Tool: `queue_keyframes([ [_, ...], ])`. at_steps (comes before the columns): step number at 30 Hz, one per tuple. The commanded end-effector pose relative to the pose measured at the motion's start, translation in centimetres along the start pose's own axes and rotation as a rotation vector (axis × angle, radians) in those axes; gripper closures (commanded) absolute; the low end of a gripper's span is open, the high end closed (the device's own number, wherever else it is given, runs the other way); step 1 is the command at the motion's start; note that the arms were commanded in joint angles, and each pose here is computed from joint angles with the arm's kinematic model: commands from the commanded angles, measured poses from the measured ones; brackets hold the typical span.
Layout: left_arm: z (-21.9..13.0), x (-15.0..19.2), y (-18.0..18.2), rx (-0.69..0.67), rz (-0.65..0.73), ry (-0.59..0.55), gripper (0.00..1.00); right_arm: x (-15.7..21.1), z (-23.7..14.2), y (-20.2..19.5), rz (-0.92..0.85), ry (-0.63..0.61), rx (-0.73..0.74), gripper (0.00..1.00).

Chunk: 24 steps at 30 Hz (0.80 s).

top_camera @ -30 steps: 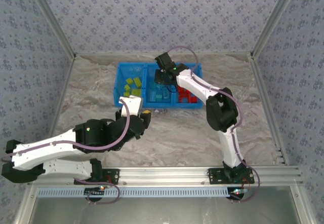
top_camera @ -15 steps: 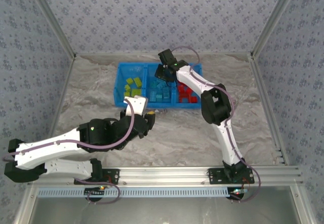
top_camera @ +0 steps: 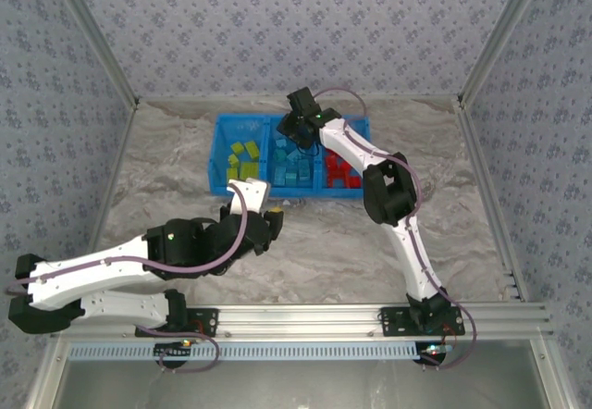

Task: Sort the legos into containers by color

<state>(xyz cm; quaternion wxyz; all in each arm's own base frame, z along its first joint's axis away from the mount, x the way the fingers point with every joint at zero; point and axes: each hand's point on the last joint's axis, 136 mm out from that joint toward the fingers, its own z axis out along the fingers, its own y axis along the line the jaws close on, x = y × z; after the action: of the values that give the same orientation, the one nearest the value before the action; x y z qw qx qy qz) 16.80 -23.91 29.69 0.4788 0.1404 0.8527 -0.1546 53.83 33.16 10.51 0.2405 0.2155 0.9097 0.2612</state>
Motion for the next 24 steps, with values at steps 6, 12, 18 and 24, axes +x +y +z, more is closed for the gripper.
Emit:
queue_keyframes([
  [6, -1.0, -1.4, 0.4, 0.013, -0.04, -0.035, 0.46, -2.1, -4.8, 3.1, -0.03, -0.086, -0.036, 0.49],
  [12, -1.4, -1.8, 1.0, -0.001, -0.043, -0.046, 0.46, -2.7, -10.9, 5.7, -0.131, -0.178, -0.075, 0.52],
  [18, -0.7, -1.1, 4.1, -0.053, -0.133, 0.036, 0.46, -1.0, -20.0, 5.7, -0.314, -0.326, -0.114, 0.52],
  [24, 0.8, -0.6, 6.1, -0.007, -0.224, 0.105, 0.46, 3.6, -27.8, 0.4, -0.555, -0.443, -0.117, 0.49],
])
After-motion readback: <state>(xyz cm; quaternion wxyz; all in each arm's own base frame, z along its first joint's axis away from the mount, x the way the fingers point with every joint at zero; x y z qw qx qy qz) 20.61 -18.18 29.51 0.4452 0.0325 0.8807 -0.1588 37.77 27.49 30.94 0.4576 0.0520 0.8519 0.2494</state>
